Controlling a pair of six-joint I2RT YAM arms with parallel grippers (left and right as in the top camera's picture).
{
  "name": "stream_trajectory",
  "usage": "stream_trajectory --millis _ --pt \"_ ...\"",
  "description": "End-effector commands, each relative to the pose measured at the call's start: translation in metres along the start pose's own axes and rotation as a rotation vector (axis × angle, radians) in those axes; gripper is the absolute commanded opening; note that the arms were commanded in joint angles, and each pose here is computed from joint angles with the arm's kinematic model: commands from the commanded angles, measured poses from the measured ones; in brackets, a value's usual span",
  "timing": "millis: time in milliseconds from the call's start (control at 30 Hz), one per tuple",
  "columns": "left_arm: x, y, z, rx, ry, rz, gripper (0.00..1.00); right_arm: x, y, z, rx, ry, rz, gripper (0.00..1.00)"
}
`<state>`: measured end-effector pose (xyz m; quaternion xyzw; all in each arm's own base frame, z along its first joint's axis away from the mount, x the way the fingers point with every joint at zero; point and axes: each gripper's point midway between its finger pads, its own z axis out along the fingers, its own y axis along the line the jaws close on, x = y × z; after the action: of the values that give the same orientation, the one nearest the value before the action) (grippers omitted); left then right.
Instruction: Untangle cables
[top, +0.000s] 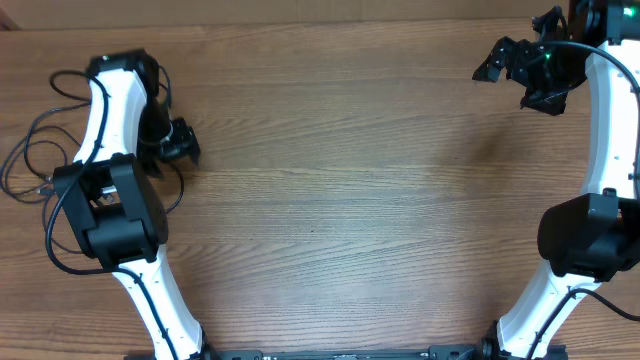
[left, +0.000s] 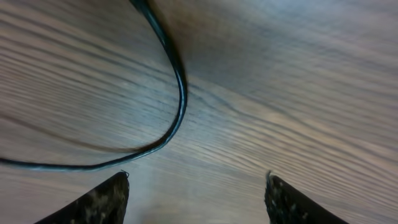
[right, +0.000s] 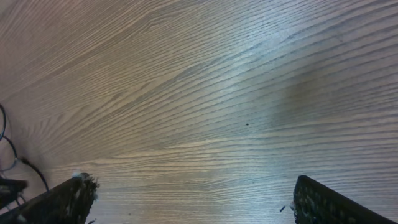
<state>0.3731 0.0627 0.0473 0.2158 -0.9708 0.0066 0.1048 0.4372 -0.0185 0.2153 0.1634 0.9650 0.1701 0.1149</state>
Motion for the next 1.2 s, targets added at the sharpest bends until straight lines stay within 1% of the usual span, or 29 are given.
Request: stream_trajectory --millis 0,100,167,233,267,300,333,400,467,600,667,767,933,1067,1167 --pt "0.02 0.003 -0.012 0.022 -0.108 0.006 0.71 -0.003 0.002 -0.001 0.004 -0.011 -0.016 1.0" --pt "0.034 0.001 -0.029 0.086 -0.234 0.04 0.73 -0.004 0.002 -0.001 0.003 -0.016 -0.018 1.0" --pt "0.044 -0.001 -0.04 0.118 -0.325 0.124 0.76 -0.005 0.003 -0.001 0.001 -0.022 -0.02 1.0" --pt "0.047 -0.002 -0.046 0.12 -0.399 0.24 0.84 -0.006 0.003 0.0 0.0 -0.025 -0.022 1.0" --pt "0.047 -0.001 -0.046 0.11 -0.415 0.282 0.86 -0.006 0.003 0.0 0.0 -0.026 -0.022 1.0" --pt "0.046 0.003 -0.043 0.067 -0.428 0.376 0.86 -0.007 0.003 0.0 -0.001 -0.027 -0.022 1.0" --pt "0.044 0.007 -0.039 0.032 -0.427 0.412 0.86 -0.007 0.003 0.0 -0.001 -0.027 -0.022 1.0" --pt "0.038 0.016 -0.032 -0.023 -0.428 0.409 0.87 -0.007 0.003 0.0 -0.001 -0.028 -0.023 1.0" --pt "0.031 0.02 -0.028 -0.035 -0.431 0.396 0.87 -0.007 0.003 0.0 -0.001 -0.028 -0.023 1.0" --pt "0.025 0.032 -0.014 -0.057 -0.405 0.369 0.84 -0.007 0.003 0.0 -0.001 -0.028 -0.023 1.0" --pt "0.026 0.036 -0.006 -0.076 -0.378 0.405 0.8 -0.007 0.003 0.0 -0.001 -0.029 -0.023 1.0" --pt "0.026 0.038 0.006 -0.101 -0.335 0.486 0.63 -0.007 0.003 0.0 -0.001 -0.028 -0.023 1.0" --pt "0.022 0.044 0.028 -0.136 -0.275 0.483 0.62 -0.006 0.003 0.0 0.0 -0.026 -0.022 1.0" --pt "0.022 0.045 0.046 -0.134 -0.224 0.487 0.57 -0.006 0.003 0.0 0.0 -0.024 -0.017 1.0" --pt "0.023 0.045 0.055 -0.133 -0.2 0.489 0.58 -0.006 0.004 0.0 0.0 -0.023 -0.019 1.0"
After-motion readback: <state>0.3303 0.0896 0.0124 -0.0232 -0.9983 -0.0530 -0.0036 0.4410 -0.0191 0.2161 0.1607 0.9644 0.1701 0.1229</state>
